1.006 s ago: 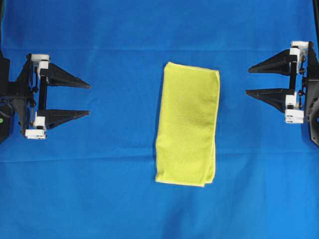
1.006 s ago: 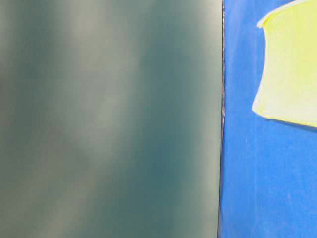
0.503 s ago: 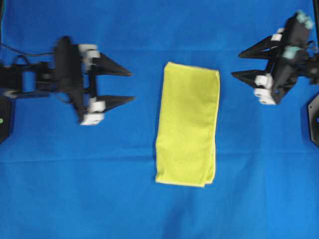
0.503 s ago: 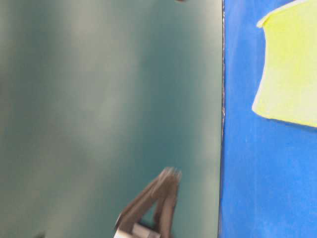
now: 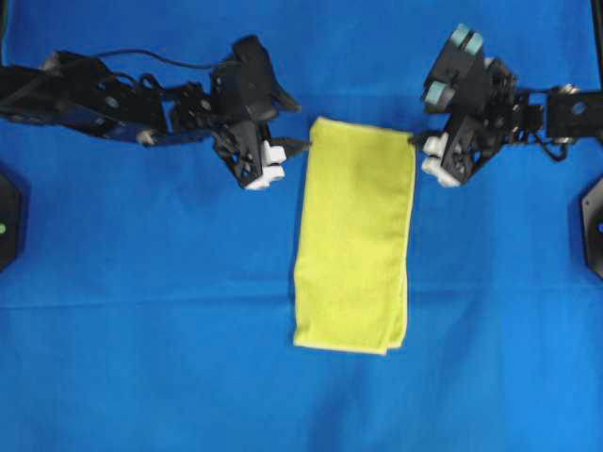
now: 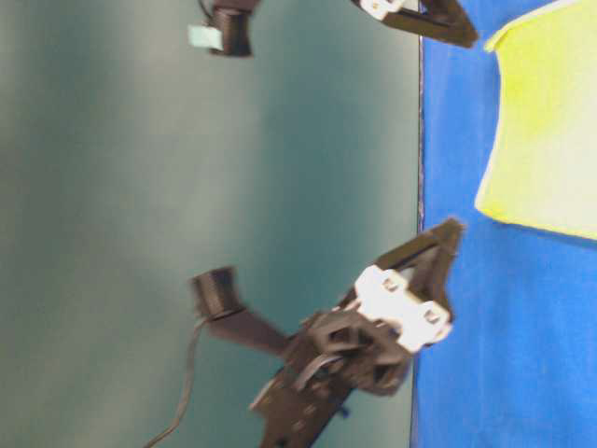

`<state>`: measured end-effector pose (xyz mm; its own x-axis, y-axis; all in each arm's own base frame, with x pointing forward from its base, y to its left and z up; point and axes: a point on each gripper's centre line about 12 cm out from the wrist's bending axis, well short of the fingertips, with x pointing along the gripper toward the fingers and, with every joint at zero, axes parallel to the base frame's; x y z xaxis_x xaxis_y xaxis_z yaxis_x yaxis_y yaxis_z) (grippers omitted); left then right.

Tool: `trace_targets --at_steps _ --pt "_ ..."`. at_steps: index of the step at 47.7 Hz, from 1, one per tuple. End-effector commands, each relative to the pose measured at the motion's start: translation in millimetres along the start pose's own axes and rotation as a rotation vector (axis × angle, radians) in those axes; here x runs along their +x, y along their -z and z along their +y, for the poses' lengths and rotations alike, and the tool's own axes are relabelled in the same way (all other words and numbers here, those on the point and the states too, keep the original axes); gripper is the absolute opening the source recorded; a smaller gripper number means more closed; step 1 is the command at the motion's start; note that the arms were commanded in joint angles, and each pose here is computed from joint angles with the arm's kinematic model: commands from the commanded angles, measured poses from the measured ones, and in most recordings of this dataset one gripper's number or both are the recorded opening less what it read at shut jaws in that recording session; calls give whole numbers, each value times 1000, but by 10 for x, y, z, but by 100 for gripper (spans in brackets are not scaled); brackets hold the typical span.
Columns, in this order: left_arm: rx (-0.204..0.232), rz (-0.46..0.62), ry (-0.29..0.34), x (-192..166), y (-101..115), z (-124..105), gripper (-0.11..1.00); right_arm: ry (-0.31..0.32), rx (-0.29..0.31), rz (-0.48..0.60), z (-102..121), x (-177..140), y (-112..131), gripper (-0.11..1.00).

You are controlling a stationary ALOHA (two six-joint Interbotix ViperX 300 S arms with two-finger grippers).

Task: Fold the yellow towel.
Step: 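Move both grippers to the far corners of the vertical strip, then grasp the far left and far right corners of the strip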

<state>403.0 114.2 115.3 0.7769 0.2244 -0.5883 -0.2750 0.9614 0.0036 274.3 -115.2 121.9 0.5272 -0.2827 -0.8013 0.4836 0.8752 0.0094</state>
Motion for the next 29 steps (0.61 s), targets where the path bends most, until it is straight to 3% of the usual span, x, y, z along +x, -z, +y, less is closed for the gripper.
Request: trace_targets --at_steps 1,10,21,24,29 --pt "-8 -25 -7 93 -78 33 68 -2 6 -8 -16 63 -56 64" --pt "-12 -5 -14 356 39 68 68 -41 9 -9 18 240 -18 64" --pt "-20 17 -22 469 105 116 64 -42 12 11 15 348 2 62" --pt "-20 22 -22 469 110 116 57 -42 13 10 15 344 -1 56" --pt "-18 38 -22 465 143 115 31 -45 8 10 30 343 0 33"
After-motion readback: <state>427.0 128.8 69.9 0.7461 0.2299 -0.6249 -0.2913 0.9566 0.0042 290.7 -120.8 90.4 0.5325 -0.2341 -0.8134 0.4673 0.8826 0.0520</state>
